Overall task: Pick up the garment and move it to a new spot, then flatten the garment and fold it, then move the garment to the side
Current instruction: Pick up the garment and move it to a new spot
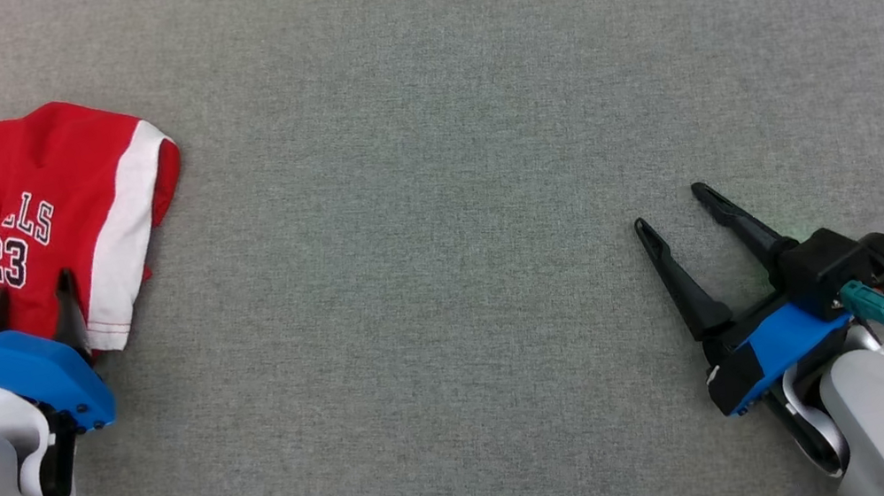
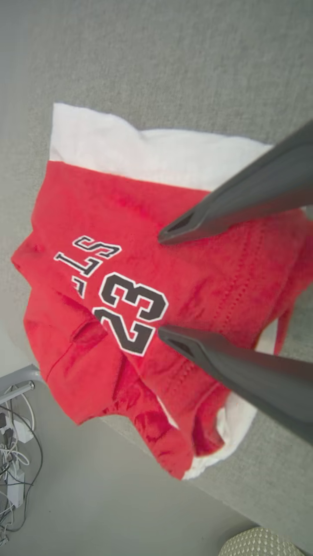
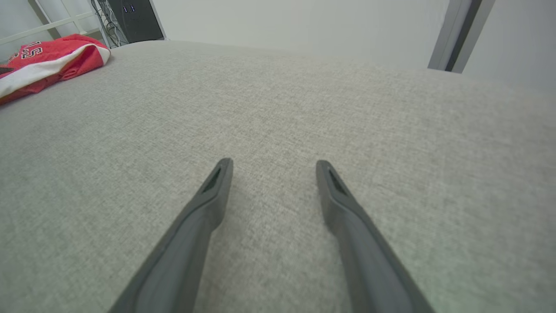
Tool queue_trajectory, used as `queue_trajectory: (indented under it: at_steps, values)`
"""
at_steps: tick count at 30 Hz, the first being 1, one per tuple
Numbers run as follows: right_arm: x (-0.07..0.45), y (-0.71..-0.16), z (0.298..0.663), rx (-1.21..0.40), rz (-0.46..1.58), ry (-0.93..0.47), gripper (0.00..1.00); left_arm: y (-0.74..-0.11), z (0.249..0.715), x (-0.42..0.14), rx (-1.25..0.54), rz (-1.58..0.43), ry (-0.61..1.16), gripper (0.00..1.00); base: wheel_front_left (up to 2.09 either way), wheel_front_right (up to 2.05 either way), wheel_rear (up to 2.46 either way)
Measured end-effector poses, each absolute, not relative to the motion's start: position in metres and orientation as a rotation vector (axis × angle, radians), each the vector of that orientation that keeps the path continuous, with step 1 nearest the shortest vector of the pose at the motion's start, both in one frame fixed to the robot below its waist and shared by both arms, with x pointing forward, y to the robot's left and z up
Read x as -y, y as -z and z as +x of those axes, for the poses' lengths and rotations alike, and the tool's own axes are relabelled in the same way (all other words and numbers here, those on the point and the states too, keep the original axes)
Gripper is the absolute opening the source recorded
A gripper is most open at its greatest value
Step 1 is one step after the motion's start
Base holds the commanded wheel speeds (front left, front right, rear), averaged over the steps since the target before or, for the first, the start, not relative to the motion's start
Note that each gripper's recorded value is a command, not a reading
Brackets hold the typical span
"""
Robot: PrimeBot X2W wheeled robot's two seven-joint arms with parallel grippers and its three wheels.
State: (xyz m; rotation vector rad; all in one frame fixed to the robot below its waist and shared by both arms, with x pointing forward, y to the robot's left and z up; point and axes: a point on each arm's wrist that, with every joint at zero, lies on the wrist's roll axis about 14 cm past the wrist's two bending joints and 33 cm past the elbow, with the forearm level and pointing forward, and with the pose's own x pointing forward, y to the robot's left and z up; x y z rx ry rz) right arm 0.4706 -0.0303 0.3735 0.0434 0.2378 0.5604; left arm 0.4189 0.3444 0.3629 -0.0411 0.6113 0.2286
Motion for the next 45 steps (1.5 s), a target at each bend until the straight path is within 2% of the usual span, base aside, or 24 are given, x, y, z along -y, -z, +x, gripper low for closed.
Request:
queue_trajectory:
  at_steps: [4, 5, 7, 11, 14, 20, 26, 31, 36, 45]
  values:
    - [0.036, -0.372, 0.473, -0.238, 0.048, -0.546, 1.00, -0.343, 0.407, -0.344, -0.693, -0.076, -0.248, 1.00, 0.00, 0.00, 0.00]
    - [0.036, -0.372, 0.473, -0.238, 0.048, -0.544, 1.00, -0.339, 0.405, -0.343, -0.712, -0.083, -0.249, 0.84, 0.00, 0.00, 0.00]
    - [0.038, -0.372, 0.473, -0.237, 0.048, -0.540, 1.00, -0.336, 0.407, -0.340, -0.731, -0.099, -0.248, 0.00, 0.00, 0.00, 0.00]
    - [0.040, -0.372, 0.474, -0.237, 0.047, -0.535, 1.00, -0.335, 0.407, -0.336, -0.740, -0.100, -0.237, 0.00, 0.00, 0.00, 0.00]
    - [0.041, -0.374, 0.475, -0.234, 0.045, -0.531, 1.00, -0.346, 0.412, -0.342, -0.681, -0.059, -0.229, 0.00, 0.00, 0.00, 0.00]
    - [0.041, -0.382, 0.466, -0.237, 0.056, -0.514, 1.00, -0.419, 0.450, -0.354, -0.417, 0.074, -0.175, 0.00, 0.00, 0.00, 0.00]
    - [0.039, -0.396, 0.449, -0.232, 0.086, -0.491, 1.00, -0.494, 0.488, -0.311, -0.201, 0.181, -0.002, 0.00, 0.00, 0.00, 0.00]
    - [0.049, -0.409, 0.436, -0.216, 0.102, -0.445, 1.00, -0.537, 0.506, -0.238, -0.059, 0.181, 0.186, 0.00, 0.00, 0.00, 0.00]
    - [0.078, -0.416, 0.419, -0.210, 0.104, -0.359, 1.00, -0.564, 0.508, -0.135, 0.046, 0.087, 0.419, 0.00, 0.00, 0.00, 0.00]
    - [0.139, -0.420, 0.387, -0.209, 0.099, -0.181, 1.00, -0.554, 0.450, 0.042, 0.024, -0.179, 0.788, 0.00, 0.00, 0.00, 0.00]
